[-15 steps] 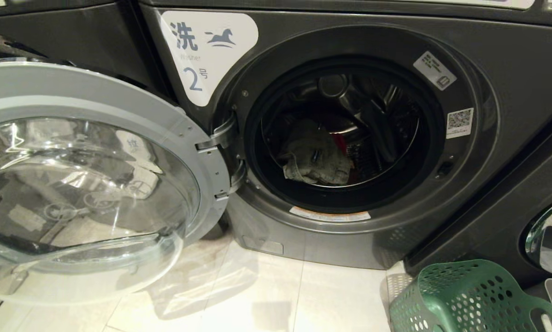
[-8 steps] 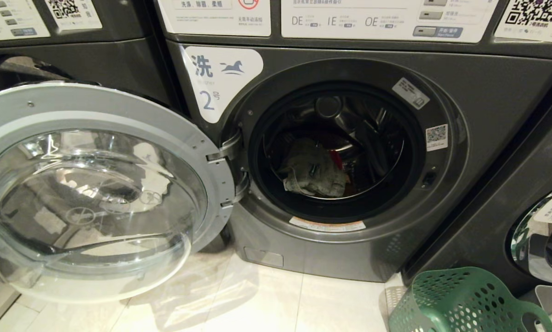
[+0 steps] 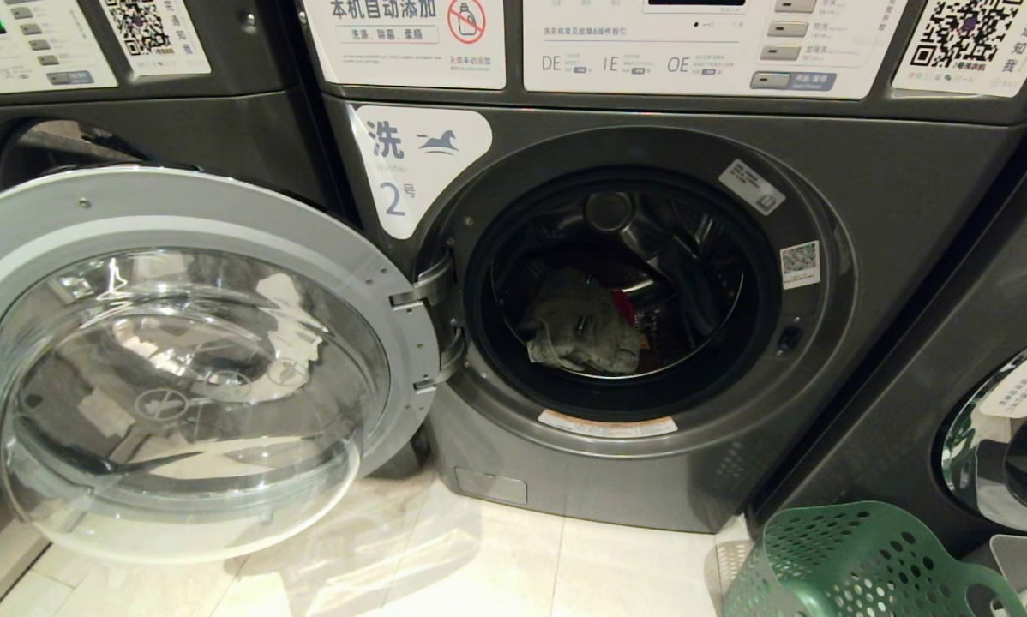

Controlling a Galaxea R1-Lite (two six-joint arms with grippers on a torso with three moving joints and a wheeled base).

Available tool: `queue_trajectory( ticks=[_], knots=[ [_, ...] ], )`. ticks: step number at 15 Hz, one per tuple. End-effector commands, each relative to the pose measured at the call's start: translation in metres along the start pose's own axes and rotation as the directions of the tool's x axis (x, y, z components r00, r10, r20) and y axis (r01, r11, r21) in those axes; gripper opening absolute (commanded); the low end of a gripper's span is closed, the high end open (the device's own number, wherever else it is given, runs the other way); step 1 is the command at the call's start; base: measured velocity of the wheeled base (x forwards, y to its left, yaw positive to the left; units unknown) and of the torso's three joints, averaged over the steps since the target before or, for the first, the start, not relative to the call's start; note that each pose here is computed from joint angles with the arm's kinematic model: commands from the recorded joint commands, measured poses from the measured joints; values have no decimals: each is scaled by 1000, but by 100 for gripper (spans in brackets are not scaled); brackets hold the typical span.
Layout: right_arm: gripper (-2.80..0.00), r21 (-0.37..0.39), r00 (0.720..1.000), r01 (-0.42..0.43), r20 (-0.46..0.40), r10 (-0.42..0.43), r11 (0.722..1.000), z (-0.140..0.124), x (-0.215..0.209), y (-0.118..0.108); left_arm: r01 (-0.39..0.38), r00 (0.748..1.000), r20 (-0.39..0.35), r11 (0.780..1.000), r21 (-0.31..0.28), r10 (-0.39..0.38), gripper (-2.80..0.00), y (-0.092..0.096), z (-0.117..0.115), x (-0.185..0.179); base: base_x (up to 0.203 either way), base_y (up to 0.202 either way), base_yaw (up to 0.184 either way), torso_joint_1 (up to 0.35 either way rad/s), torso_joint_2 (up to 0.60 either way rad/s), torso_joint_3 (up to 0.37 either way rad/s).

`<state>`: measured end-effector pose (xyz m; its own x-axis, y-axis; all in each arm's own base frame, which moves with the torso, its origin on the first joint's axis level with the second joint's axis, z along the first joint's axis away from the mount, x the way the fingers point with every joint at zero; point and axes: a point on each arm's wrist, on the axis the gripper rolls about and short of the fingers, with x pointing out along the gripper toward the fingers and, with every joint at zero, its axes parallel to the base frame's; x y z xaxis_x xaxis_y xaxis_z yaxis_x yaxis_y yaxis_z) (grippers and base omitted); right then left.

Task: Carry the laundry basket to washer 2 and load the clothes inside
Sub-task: Close the washing machine door with the left hand

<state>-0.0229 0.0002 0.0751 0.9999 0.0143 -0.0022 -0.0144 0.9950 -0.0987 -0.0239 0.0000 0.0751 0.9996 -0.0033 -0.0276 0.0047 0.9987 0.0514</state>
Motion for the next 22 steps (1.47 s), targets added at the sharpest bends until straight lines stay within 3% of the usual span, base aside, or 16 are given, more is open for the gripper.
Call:
queue_trajectory(
  ticks=[1,11,13,17,19,20,22],
  knots=[
    [-280,-1,1000,-2,-1,2,1000,0,0,0,2,1000,0,1000,1,-2,-280,0,0,0,0,0,0,0,0,0],
    [-280,-2,1000,-4,3,4,1000,0,0,0,-1,1000,1,1000,4,1,-280,0,0,0,-161,0,1,2,3,3],
    [-280,0,1000,-5,1,5,1000,0,0,0,-6,1000,2,1000,-20,6,-280,0,0,0,-47,0,1,-3,1,2],
    [-280,-8,1000,-7,1,7,1000,0,0,0,-2,1000,6,1000,20,2,-280,0,1,0,0,0,0,0,0,0],
    [-280,-1,1000,-3,-1,3,1000,0,0,0,-14,996,85,1000,25,11,-280,2,28,-8,0,0,0,0,0,0],
    [-280,1,1000,-3,0,3,1000,0,0,0,-21,990,142,999,28,17,-280,3,56,-15,0,0,0,0,0,0],
    [-280,1,1000,-3,1,3,1000,0,0,0,-45,985,167,999,20,41,-280,7,115,-13,0,0,0,0,0,0]
  ],
)
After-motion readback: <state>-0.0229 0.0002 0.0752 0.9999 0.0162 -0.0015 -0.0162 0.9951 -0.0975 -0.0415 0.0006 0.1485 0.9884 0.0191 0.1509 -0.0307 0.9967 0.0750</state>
